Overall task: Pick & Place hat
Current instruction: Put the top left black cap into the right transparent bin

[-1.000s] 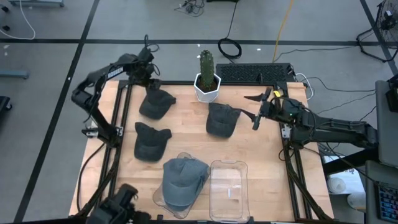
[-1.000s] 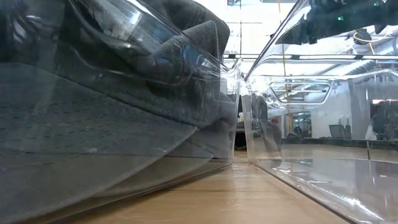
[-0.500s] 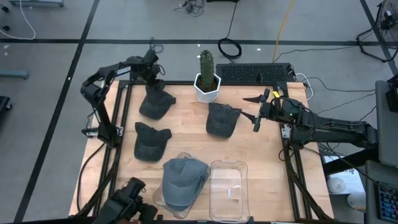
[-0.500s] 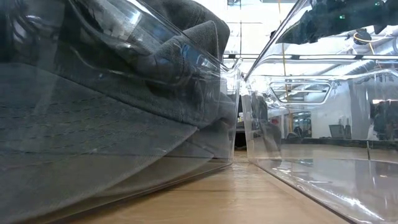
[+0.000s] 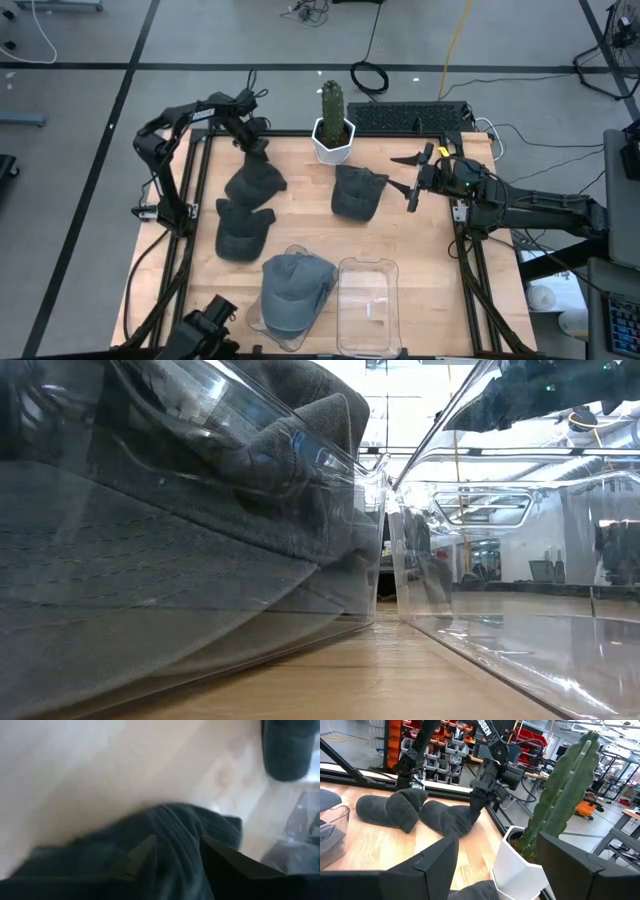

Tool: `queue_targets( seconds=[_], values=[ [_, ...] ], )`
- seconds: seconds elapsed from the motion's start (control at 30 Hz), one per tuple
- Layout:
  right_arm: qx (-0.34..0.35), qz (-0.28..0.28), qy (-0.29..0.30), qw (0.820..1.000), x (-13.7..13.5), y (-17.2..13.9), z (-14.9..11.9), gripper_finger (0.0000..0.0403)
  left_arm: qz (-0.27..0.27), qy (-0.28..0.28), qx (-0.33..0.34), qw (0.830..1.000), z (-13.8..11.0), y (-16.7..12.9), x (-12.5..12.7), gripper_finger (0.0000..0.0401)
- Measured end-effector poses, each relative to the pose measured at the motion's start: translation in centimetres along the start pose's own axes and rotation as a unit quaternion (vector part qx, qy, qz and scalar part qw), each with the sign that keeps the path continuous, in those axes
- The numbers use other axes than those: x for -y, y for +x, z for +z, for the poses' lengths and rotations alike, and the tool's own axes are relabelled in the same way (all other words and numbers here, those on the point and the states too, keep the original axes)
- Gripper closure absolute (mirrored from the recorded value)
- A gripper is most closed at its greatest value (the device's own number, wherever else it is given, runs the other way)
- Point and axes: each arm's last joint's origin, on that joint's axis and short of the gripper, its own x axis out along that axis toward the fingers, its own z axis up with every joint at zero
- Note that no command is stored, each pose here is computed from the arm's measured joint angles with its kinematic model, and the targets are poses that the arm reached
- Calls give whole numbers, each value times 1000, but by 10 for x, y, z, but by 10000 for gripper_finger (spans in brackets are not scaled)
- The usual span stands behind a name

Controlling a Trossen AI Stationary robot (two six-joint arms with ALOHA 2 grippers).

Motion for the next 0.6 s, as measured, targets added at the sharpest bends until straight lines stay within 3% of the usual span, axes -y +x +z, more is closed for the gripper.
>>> queue_targets(
  seconds=[0.17,0.27,0.4,0.5,0.6],
  values=[
    [-4,1,-1,1000,0,0,-1,145,3,34,-25,999,-8,-4,13,265],
    [-3,1,-1,1000,0,0,-1,145,37,139,-47,988,-13,-4,32,279],
    [-3,1,-2,1000,0,0,-1,145,84,269,-56,958,-19,2,78,295],
    [-3,1,-4,1000,0,0,-1,145,196,282,-50,938,-24,8,108,298],
    [-3,1,-4,1000,0,0,-1,145,314,223,-32,922,-30,18,128,285]
  ],
)
